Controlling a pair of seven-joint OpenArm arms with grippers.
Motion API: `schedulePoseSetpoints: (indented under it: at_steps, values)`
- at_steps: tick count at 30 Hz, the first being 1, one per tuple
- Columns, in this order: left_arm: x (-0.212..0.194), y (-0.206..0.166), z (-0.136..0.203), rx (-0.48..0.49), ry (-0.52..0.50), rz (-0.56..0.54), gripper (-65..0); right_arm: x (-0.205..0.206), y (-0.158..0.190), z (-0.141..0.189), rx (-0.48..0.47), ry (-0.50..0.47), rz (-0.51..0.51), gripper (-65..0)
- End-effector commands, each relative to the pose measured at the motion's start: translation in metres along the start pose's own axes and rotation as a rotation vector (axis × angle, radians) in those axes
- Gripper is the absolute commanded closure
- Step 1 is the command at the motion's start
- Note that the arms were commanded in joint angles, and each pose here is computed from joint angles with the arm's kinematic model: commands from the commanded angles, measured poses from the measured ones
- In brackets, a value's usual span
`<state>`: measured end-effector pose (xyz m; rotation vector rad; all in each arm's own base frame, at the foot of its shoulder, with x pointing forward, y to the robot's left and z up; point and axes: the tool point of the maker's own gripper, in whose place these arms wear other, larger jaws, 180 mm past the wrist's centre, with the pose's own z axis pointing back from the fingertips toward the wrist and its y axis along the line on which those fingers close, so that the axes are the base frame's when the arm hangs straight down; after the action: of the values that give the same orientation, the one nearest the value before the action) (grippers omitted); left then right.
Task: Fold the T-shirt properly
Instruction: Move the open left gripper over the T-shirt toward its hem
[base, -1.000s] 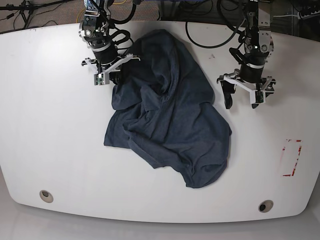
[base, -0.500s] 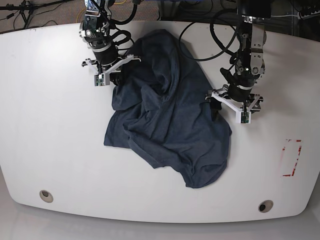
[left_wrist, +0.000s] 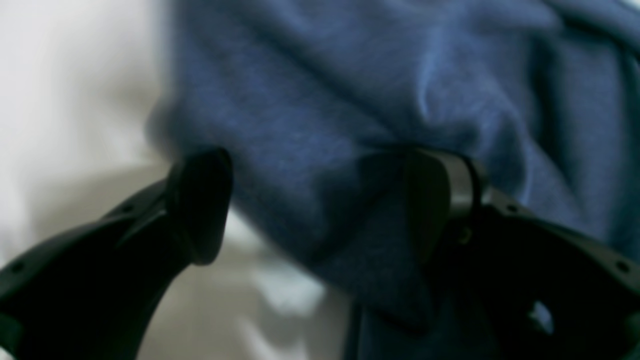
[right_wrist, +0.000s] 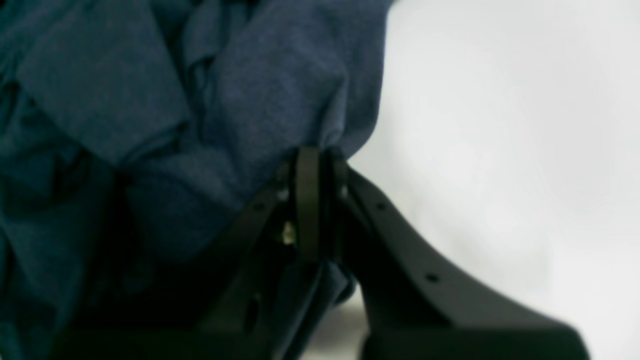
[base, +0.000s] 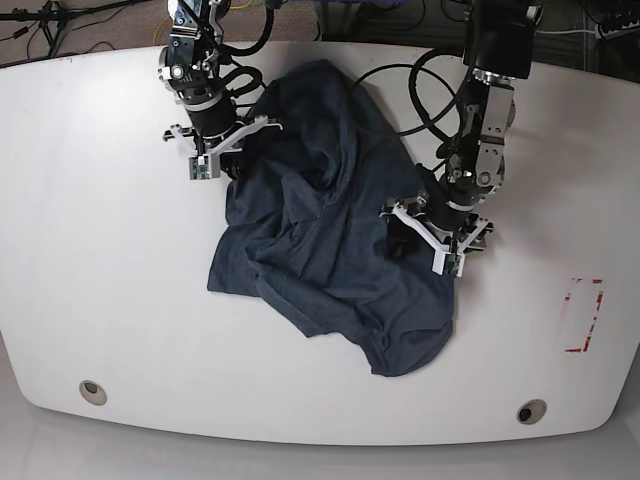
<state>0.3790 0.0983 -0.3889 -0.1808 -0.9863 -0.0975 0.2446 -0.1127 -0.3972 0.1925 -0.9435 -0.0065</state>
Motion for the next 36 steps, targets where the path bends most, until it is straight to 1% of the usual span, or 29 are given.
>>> schedulePoseSetpoints:
  at_steps: [1, 10, 14, 16, 18, 20, 26, 28, 30, 31, 32, 34, 36]
  values:
    - [0.018, 0.003, -0.001, 0.002, -0.051, 0.003, -50.5, 0.016, 0.002, 0.001, 0.007, -0.056, 0.005, -0.5]
    - [0.02, 0.005, -0.005, -0.006, -0.058, 0.044, -51.2, 0.013, 0.003, 0.003, 0.012, -0.047, 0.002, -0.8]
    - [0.018, 0.006, -0.007, -0.011, -0.05, 0.05, -51.1, 0.018, 0.003, 0.002, 0.013, -0.06, 0.007, -0.8]
    - [0.017, 0.005, -0.008, -0.012, -0.048, 0.05, -51.0, 0.021, 0.003, 0.002, 0.013, -0.066, 0.012, -0.8]
    - [0.005, 0.008, -0.014, -0.003, -0.014, 0.028, -51.9, 0.019, 0.002, 0.001, 0.009, -0.058, 0.013, -0.8]
    - [0.004, 0.008, -0.016, -0.005, -0.008, 0.025, -51.9, 0.02, 0.002, 0.001, 0.007, -0.059, 0.014, -0.8]
    - [0.0, 0.008, -0.019, -0.001, 0.006, 0.02, -50.4, 0.017, 0.002, 0.002, 0.008, -0.053, 0.012, -0.8]
    - [-0.012, 0.008, -0.018, 0.002, 0.028, 0.021, -42.8, 0.008, 0.007, 0.002, 0.017, -0.027, 0.009, -0.6]
    - [-0.014, 0.009, -0.019, 0.004, 0.029, 0.023, -35.8, 0.006, 0.007, 0.002, 0.017, -0.024, 0.006, -0.6]
    - [-0.059, 0.03, -0.005, 0.047, 0.123, 0.011, -41.3, -0.01, -0.009, 0.003, -0.018, 0.039, 0.04, -3.2]
    - [-0.063, 0.032, -0.003, 0.051, 0.134, 0.008, -41.3, -0.01, -0.01, 0.003, -0.018, 0.041, 0.042, -3.2]
    - [-0.08, 0.048, 0.008, 0.072, 0.188, -0.018, -41.3, -0.012, -0.012, 0.003, -0.021, 0.054, 0.05, -3.2]
    - [-0.079, 0.048, 0.008, 0.071, 0.195, -0.016, -41.1, -0.012, -0.013, 0.003, -0.022, 0.059, 0.054, -3.2]
